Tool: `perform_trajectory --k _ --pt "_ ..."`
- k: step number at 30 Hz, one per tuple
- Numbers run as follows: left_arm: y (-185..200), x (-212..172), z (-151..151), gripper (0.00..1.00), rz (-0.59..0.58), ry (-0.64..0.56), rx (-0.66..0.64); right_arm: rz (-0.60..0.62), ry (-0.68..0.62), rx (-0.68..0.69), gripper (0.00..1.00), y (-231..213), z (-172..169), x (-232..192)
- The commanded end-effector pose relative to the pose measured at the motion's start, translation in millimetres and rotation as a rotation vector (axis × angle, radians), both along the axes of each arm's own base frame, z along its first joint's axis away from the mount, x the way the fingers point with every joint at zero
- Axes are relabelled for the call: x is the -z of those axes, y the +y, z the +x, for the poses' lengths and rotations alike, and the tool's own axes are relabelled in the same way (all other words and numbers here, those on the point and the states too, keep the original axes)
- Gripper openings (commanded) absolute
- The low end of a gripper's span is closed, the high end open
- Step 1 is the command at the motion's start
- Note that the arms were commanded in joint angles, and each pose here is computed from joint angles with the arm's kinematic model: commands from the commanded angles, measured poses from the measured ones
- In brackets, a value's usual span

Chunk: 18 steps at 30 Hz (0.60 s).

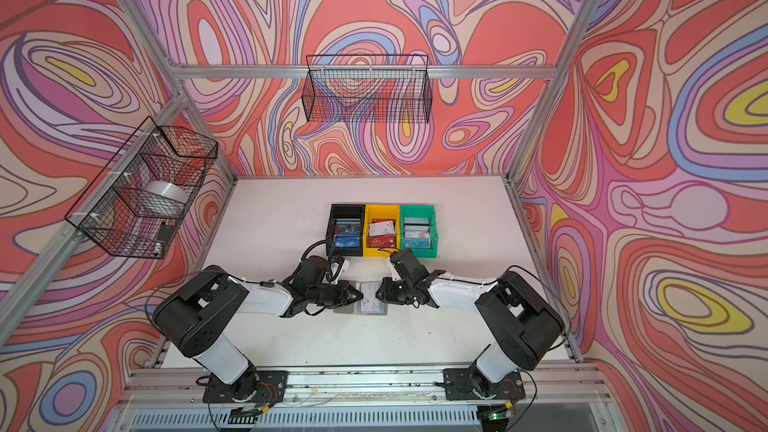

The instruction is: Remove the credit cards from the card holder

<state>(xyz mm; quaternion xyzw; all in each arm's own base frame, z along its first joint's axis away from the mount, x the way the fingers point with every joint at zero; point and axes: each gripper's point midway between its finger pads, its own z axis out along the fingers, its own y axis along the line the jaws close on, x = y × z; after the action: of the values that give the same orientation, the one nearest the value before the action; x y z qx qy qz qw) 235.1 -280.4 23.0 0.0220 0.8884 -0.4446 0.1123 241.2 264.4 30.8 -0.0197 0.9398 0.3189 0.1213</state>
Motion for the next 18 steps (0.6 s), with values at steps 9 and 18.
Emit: perform_trajectory --k 9,18 --pt "6 2 -8 0.08 0.028 0.025 0.014 -0.024 0.029 0.006 0.26 -6 -6 13" --pt "7 -4 -6 0.24 0.024 0.009 0.012 -0.021 0.032 0.005 0.26 -6 -6 15"
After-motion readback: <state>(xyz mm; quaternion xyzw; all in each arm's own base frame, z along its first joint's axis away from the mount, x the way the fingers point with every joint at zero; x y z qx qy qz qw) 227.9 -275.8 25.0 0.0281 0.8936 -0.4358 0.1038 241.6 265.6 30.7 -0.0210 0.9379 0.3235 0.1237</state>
